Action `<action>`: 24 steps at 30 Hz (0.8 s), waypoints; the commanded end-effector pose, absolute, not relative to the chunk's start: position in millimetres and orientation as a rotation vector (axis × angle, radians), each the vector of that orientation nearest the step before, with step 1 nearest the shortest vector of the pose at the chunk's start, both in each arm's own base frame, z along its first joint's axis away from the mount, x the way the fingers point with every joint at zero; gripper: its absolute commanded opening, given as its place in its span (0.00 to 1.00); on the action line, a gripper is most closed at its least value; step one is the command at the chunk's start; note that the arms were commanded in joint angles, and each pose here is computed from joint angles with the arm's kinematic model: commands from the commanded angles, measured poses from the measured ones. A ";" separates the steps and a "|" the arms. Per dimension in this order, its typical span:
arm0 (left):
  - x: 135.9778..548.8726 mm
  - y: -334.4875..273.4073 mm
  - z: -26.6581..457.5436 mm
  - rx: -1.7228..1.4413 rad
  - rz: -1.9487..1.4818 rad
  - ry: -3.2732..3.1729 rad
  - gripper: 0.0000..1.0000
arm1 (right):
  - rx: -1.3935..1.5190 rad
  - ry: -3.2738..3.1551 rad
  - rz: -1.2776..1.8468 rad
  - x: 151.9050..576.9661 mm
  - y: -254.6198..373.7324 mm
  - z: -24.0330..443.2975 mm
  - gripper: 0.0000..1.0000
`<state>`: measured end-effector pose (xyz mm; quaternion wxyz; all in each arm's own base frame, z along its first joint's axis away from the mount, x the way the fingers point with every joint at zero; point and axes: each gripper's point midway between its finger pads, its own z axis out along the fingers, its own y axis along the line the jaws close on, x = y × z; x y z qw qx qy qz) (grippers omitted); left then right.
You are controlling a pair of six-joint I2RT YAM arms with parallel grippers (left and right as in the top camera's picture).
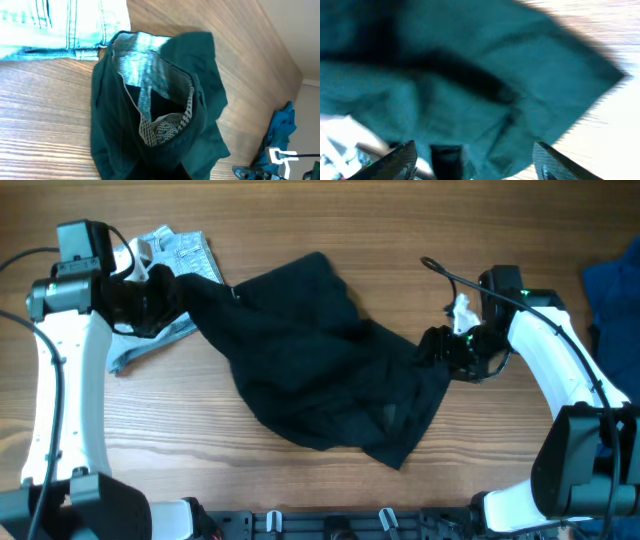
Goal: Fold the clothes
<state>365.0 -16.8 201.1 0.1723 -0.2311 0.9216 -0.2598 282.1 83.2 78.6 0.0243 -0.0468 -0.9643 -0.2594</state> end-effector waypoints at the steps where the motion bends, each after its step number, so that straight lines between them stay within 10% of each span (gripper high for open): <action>1: 368.8 -18.2 207.3 -0.558 -0.736 2.597 0.04 | 0.235 -2.883 -1.226 272.1 131.0 109.3 0.72; 7: 379.1 -26.1 225.3 -0.478 -0.797 2.516 0.04 | 0.148 -2.882 -0.960 252.8 141.6 75.7 0.72; 15: 382.5 -28.6 254.7 -0.403 -0.799 2.410 0.04 | 0.288 -2.802 -0.959 217.5 176.1 53.9 0.97; 24: 381.4 -36.6 255.8 -0.378 -0.824 2.414 0.04 | 0.139 -2.987 -1.064 262.3 203.4 37.7 0.64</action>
